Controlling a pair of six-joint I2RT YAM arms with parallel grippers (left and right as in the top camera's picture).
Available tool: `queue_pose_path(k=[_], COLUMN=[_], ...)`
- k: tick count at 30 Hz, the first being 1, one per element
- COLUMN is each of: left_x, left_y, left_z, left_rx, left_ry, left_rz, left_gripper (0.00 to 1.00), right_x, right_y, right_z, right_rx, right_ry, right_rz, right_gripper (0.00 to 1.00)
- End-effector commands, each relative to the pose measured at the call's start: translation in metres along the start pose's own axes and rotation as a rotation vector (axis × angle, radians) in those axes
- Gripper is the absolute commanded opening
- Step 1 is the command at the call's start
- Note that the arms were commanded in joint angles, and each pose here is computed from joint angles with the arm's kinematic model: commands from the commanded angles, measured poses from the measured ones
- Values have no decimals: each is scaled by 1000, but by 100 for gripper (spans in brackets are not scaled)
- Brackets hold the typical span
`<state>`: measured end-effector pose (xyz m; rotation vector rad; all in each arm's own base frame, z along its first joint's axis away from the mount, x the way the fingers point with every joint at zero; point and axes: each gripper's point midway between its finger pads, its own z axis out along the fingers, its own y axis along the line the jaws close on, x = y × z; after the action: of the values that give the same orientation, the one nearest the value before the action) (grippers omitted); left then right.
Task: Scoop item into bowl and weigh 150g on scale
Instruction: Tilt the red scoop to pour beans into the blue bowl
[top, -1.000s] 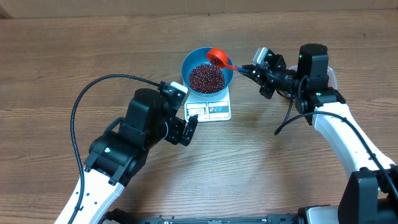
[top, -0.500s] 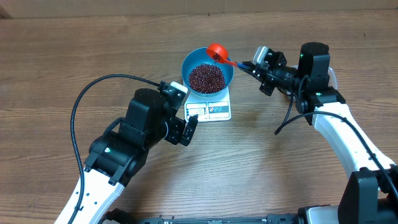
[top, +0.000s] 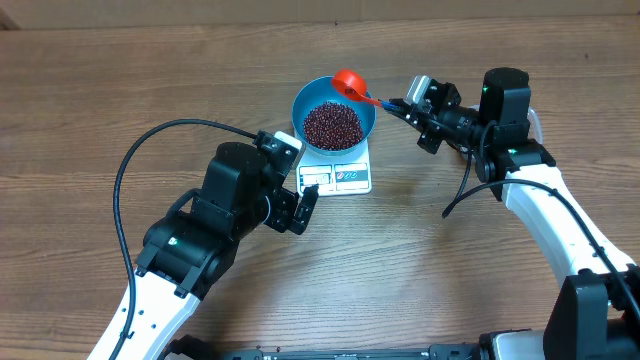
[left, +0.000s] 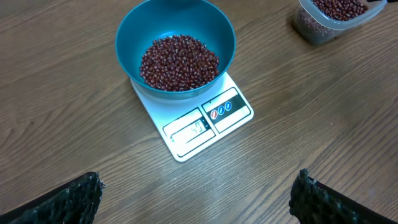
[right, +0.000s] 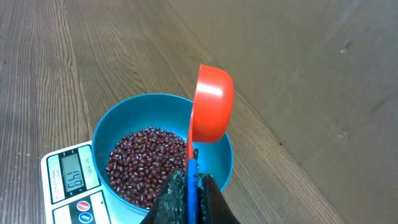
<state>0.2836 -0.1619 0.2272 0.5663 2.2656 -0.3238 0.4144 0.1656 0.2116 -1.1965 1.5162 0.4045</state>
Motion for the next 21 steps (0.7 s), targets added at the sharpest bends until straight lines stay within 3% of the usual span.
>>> queue_pose_path(k=[1,21], left_x=[0,1], left_y=[0,0], left_z=[1,1], left_rx=[8,7], left_ry=[2,3], left_rz=[-13,-13], left_gripper=[99,99], right_x=[-9,-14], right_y=[-6,-10], right_z=[0,0], right_rx=[12,25], right_ry=[-18,-34], right_rz=[-31,-48], right_gripper=[4,4])
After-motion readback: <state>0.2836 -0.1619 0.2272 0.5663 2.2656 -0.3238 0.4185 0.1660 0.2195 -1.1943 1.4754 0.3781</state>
